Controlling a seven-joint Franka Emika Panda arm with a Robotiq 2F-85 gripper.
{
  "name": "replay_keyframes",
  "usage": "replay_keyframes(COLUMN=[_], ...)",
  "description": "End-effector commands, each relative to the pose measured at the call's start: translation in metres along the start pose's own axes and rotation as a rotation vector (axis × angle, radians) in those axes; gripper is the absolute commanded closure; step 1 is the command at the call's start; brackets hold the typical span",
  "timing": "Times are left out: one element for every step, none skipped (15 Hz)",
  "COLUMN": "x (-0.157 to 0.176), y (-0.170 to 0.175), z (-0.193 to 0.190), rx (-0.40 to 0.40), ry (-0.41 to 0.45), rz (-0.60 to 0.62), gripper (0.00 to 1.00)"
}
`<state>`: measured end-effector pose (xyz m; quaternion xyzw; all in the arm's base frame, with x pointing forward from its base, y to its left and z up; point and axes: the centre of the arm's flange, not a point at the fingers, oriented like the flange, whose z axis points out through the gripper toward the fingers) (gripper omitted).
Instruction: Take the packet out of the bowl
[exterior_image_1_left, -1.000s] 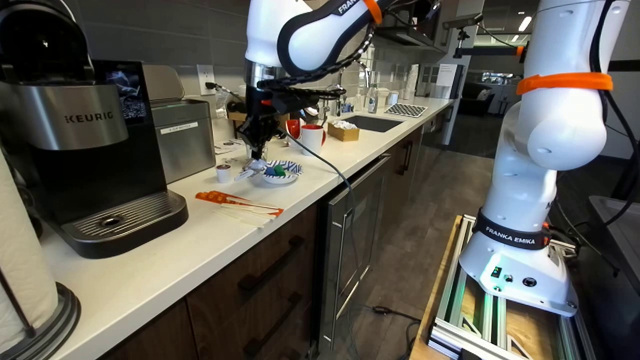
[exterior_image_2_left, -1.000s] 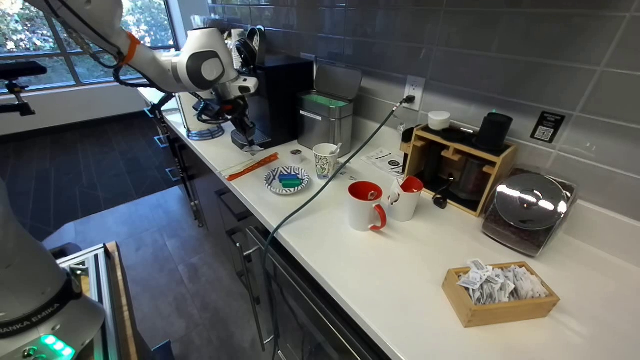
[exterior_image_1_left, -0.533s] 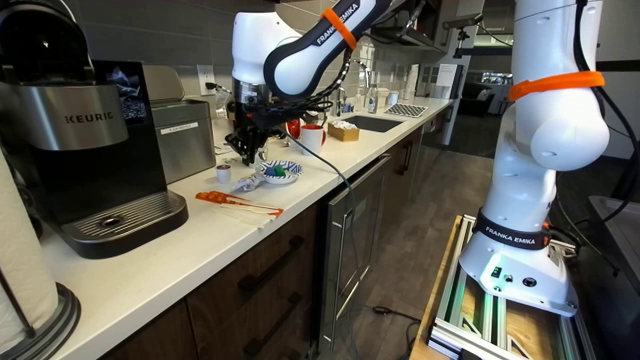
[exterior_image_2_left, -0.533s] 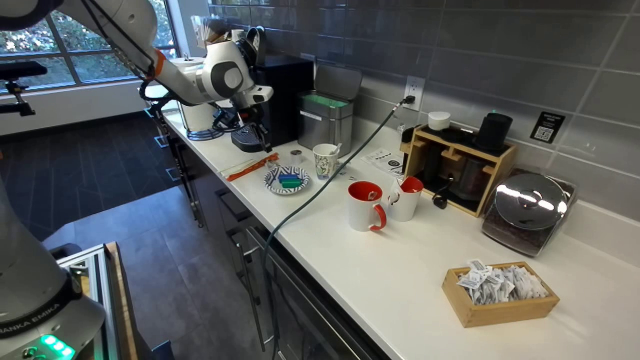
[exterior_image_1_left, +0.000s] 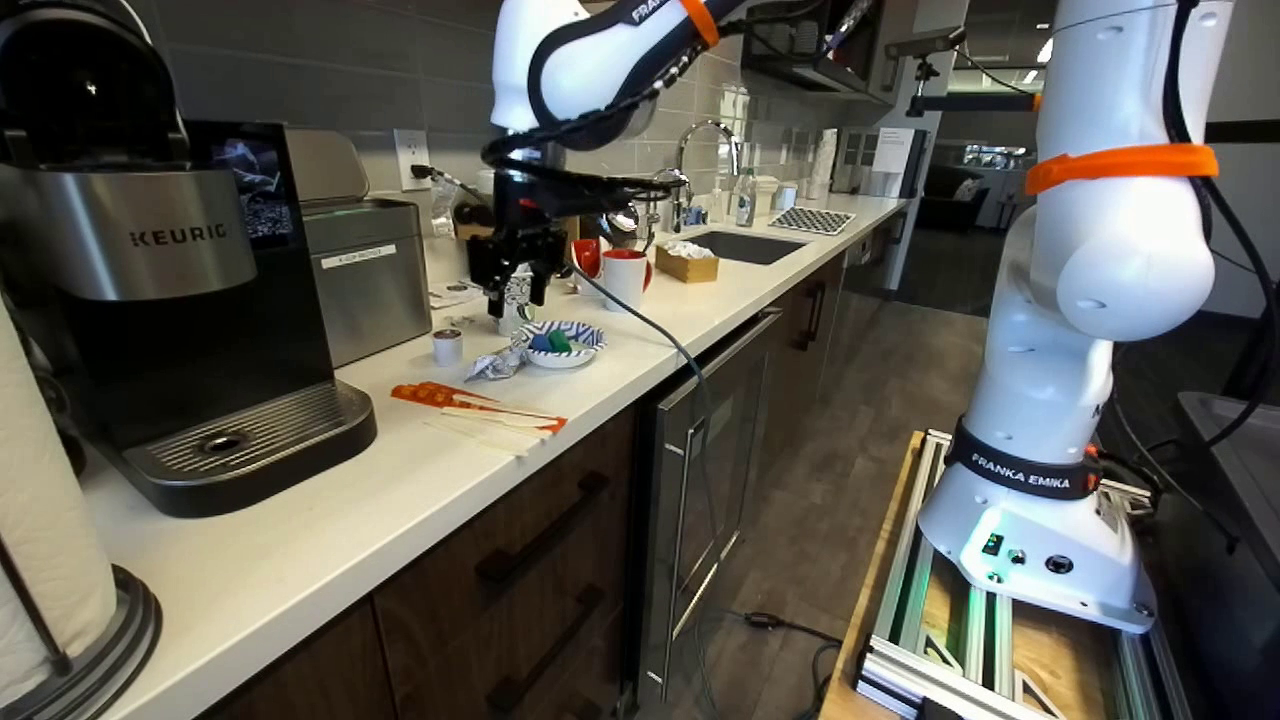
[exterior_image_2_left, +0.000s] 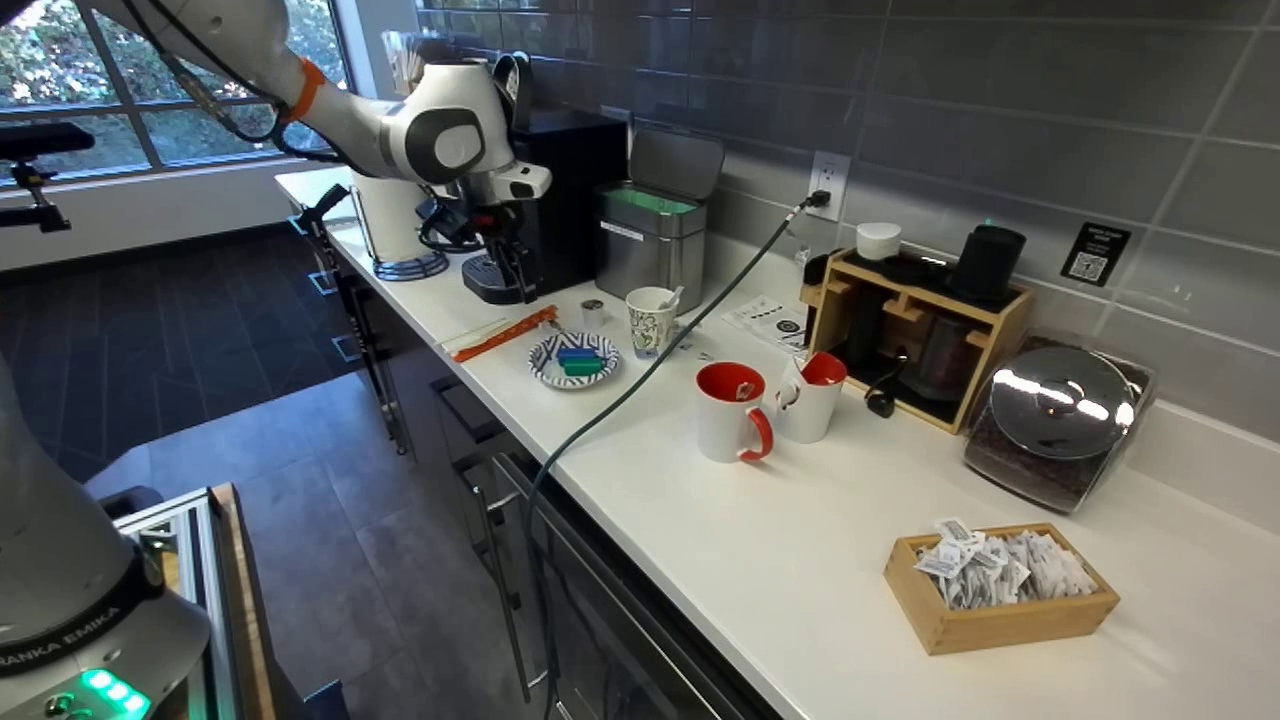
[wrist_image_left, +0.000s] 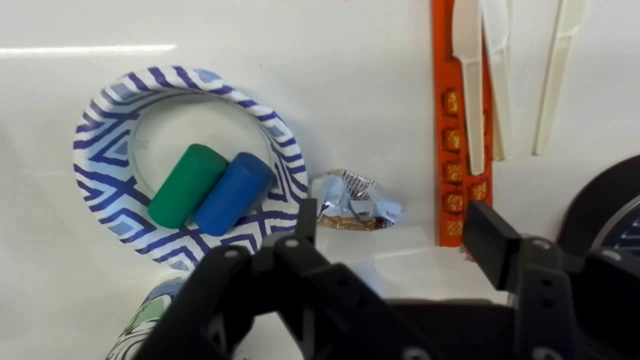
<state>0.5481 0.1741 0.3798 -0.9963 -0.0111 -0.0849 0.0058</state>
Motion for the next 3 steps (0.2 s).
replay_keyframes(x=[-0.043, -0.012, -0.015], y=[0.04, 0.017, 0.022], z=[-0.058, -0.027, -0.039], rx=[0.053, 0.031, 0.033], ry=[-0.054, -0.035, -0.025], rz=[-0.036, -0.022, -0.024], gripper=[0.0, 0.0, 0.01])
